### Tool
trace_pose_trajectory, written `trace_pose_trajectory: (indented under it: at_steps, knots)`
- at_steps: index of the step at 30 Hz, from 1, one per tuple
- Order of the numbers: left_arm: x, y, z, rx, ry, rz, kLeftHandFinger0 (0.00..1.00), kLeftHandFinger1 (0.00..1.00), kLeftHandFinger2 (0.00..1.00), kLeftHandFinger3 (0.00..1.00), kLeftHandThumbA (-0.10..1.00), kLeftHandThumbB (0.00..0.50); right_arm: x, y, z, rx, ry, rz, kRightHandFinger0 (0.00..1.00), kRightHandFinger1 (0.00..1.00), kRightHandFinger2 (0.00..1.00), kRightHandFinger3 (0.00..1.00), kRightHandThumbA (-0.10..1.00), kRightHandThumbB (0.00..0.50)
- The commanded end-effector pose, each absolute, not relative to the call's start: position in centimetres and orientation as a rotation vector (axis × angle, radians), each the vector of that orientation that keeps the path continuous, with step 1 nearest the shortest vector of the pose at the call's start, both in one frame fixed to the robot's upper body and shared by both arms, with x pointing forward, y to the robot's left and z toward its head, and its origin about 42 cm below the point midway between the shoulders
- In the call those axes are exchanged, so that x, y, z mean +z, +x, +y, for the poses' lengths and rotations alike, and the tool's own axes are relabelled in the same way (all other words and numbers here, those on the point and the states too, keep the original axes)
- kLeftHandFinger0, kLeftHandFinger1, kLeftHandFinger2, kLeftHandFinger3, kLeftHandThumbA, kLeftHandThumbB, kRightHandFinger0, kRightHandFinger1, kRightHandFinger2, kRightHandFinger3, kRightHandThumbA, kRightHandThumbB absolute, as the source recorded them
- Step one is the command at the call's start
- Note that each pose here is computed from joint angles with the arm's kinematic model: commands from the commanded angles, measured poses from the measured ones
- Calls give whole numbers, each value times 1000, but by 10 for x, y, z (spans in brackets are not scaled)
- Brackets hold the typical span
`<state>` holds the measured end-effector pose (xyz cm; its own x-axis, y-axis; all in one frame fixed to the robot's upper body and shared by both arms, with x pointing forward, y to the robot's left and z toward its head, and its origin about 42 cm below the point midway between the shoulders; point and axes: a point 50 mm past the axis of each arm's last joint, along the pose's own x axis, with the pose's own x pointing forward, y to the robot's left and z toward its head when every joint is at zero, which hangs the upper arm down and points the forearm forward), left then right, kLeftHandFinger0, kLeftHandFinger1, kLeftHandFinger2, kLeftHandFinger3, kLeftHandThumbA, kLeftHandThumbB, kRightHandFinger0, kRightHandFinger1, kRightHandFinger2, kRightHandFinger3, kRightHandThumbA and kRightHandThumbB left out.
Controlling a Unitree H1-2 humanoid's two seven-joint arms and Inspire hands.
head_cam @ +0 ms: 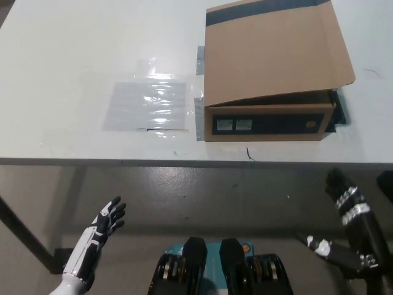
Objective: A small storage box is placed at the center of the table and the robot uses its right hand to slide under its lid and push it upwards to open it
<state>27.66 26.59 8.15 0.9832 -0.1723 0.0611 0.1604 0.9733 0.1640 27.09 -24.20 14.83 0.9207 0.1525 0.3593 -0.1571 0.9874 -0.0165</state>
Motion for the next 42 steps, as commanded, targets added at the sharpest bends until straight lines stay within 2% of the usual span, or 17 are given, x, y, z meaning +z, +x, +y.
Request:
trace_pose_trajectory:
  at_steps: [1,2,3,5,8,10,17,21,25,27,31,33,37,42]
  knots:
    - [97,282,259,-187,148,-154,1000,1000,1000,1000,1000,276,191,283,-242,159,75,-497,1000,1000,1000,1000,1000,251]
    - [97,283,260,-190,149,-156,1000,1000,1000,1000,1000,278,197,285,-242,159,87,-507,1000,1000,1000,1000,1000,254]
    - [98,282,260,-190,147,-159,1000,1000,1000,1000,1000,272,206,289,-243,159,107,-530,1000,1000,1000,1000,1000,226]
    - [98,283,260,-194,151,-163,1000,1000,1000,1000,1000,274,217,296,-244,157,127,-558,1000,1000,1000,1000,1000,203]
    - [98,284,260,-201,152,-161,1000,1000,1000,1000,1000,293,235,306,-247,132,159,-587,1000,1000,1000,1000,1000,205]
    - [97,283,259,-198,150,-157,1000,1000,1000,1000,1000,289,243,311,-248,112,191,-605,1000,1000,1000,1000,1000,205]
    - [96,283,258,-200,154,-146,1000,1000,1000,1000,1000,303,267,339,-255,123,408,-642,1000,1000,1000,1000,1000,225]
    - [95,283,258,-201,149,-148,1000,1000,1000,1000,1000,292,276,359,-263,106,504,-644,1000,1000,1000,1000,1000,248]
    - [95,284,258,-206,153,-146,1000,1000,1000,1000,1000,294,280,376,-271,95,537,-650,1000,1000,1000,1000,1000,263]
    - [94,283,257,-206,149,-147,1000,1000,1000,1000,1000,279,283,384,-276,79,538,-651,1000,1000,1000,1000,1000,263]
    - [93,283,257,-203,151,-147,1000,1000,1000,1000,1000,286,287,402,-283,72,573,-647,1000,1000,1000,1000,1000,264]
    - [93,283,257,-203,147,-134,1000,1000,1000,1000,1000,307,287,412,-286,57,606,-631,1000,1000,1000,1000,1000,279]
    - [93,283,257,-205,156,-143,1000,1000,1000,1000,1000,284,288,427,-285,43,611,-606,1000,1000,1000,1000,1000,293]
    - [92,283,257,-202,153,-143,1000,1000,1000,1000,1000,289,287,443,-281,39,633,-574,1000,1000,1000,1000,1000,292]
